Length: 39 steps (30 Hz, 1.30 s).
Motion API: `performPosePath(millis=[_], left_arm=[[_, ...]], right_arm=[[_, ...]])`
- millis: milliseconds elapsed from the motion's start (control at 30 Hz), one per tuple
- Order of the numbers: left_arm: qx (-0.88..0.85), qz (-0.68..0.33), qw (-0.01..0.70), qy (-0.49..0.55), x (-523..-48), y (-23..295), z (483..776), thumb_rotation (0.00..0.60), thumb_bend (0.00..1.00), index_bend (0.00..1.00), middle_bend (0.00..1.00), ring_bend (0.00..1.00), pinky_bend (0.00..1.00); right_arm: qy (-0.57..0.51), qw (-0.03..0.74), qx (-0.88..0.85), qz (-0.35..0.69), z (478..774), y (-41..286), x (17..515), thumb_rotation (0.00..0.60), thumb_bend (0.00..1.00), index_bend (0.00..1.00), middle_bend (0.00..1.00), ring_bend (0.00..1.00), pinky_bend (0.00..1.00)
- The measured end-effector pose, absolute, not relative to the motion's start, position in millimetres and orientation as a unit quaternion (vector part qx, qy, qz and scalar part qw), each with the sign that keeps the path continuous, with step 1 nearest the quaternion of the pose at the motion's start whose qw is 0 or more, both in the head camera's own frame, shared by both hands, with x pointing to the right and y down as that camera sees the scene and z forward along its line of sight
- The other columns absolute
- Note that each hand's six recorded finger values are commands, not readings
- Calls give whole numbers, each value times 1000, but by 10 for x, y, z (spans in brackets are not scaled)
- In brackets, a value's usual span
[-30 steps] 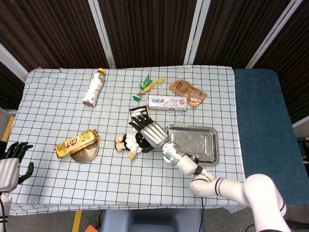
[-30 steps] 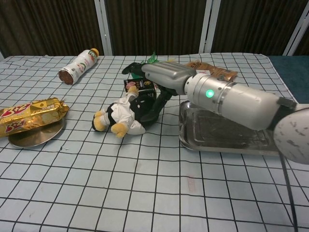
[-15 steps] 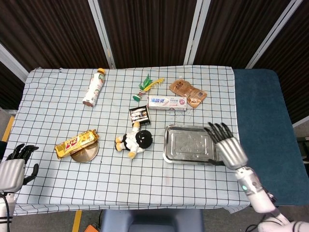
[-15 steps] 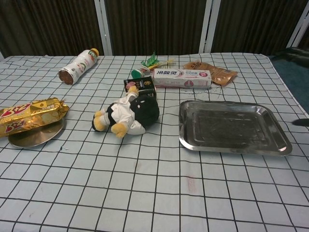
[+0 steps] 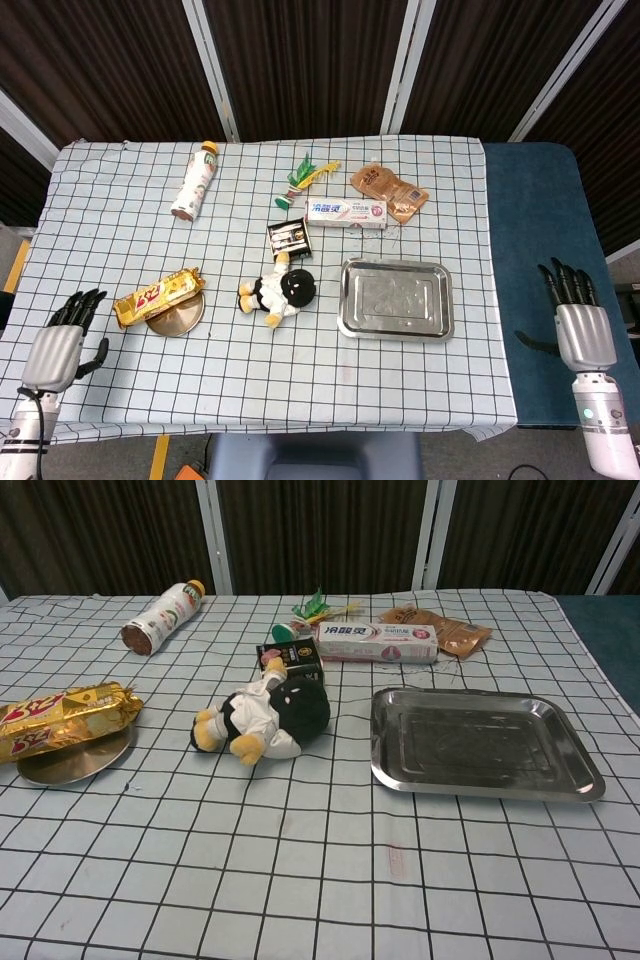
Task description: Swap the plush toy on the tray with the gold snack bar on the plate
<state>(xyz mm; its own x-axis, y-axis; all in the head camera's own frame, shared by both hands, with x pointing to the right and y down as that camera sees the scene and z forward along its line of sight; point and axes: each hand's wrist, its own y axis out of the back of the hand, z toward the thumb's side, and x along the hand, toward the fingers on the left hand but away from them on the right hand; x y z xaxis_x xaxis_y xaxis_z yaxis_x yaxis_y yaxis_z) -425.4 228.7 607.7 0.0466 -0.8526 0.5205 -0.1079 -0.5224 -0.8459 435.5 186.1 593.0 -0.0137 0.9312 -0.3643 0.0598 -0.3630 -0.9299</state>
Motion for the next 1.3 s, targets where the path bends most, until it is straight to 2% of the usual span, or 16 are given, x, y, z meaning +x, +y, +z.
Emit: performPosePath(millis=[233, 467, 900, 1300], left_arm=[[-689, -560, 318, 333, -3707, 2033, 6344, 600, 461, 0, 0, 0, 150], [-701, -564, 289, 328, -3478, 1947, 6549, 600, 453, 0, 0, 0, 141], [-704, -597, 237, 303, -3383, 1909, 6970, 600, 446, 0, 0, 0, 130], [-686, -612, 247, 306, -3437, 1798, 7135, 600, 446, 0, 0, 0, 114]], right_arm=[[-450, 398, -605, 523, 5676, 1943, 4254, 600, 93, 0, 0, 0, 0], [-453, 391, -621, 506, 5622, 2016, 4219, 600, 93, 0, 0, 0, 0], [-446, 383, -634, 502, 5647, 2033, 4194, 600, 93, 0, 0, 0, 0], [-440, 381, -639, 503, 5675, 2044, 4180, 600, 93, 0, 0, 0, 0]])
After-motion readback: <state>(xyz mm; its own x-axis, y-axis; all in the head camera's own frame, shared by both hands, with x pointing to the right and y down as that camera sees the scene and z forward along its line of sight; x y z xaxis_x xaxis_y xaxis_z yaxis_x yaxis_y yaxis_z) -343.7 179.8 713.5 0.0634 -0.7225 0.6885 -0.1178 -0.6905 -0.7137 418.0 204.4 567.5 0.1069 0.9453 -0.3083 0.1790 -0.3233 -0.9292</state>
